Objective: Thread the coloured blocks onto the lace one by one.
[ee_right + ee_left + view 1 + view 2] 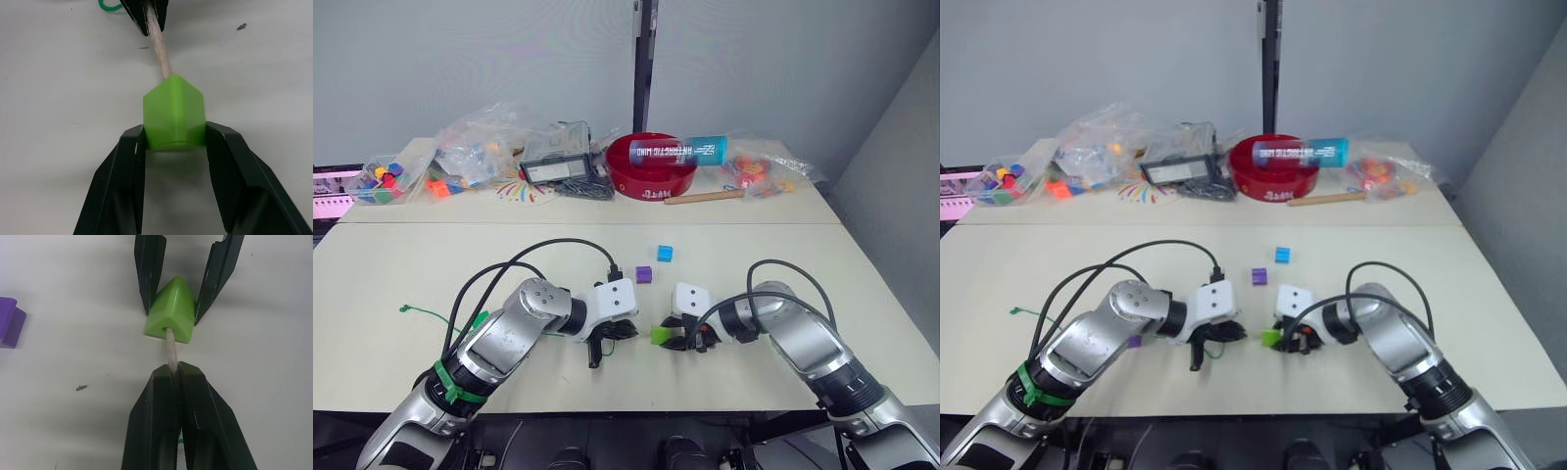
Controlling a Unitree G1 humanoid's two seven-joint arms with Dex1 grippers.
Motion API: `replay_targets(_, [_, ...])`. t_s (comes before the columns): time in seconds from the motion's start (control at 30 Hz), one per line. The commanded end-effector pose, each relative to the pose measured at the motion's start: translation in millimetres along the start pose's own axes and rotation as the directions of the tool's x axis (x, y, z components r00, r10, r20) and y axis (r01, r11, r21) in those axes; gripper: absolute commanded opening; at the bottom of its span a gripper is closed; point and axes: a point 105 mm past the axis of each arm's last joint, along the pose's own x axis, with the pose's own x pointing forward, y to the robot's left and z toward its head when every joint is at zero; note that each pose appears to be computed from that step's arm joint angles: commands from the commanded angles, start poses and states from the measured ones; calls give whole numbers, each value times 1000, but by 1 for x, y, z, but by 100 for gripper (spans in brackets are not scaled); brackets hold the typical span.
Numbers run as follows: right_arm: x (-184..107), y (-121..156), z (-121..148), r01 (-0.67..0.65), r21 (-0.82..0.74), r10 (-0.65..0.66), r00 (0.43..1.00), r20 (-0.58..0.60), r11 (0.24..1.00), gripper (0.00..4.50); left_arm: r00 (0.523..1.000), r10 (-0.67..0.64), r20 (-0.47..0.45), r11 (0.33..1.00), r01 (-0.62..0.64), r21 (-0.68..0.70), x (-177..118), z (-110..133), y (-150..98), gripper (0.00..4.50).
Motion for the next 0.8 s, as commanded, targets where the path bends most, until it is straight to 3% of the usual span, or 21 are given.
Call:
replay_targets(0.03, [14, 15, -25, -57, 76, 63, 995, -81, 995, 132, 998, -16, 65, 997, 11, 73, -4, 22, -4, 0])
replay_targets(0.4, [17, 14, -10, -57, 60, 60, 997, -50, 997, 132, 991, -98, 90, 992, 89, 94, 29, 17, -8, 0])
replay_targets(0.6, [18, 13, -10, -47, 65, 51, 997, -51, 997, 132, 979, -120, 166, 988, 102, 113, 42, 32, -10, 0])
replay_targets(0.8, [18, 11, -5, -34, 69, 37, 999, -34, 997, 132, 975, -134, 176, 987, 115, 111, 45, 33, -13, 0])
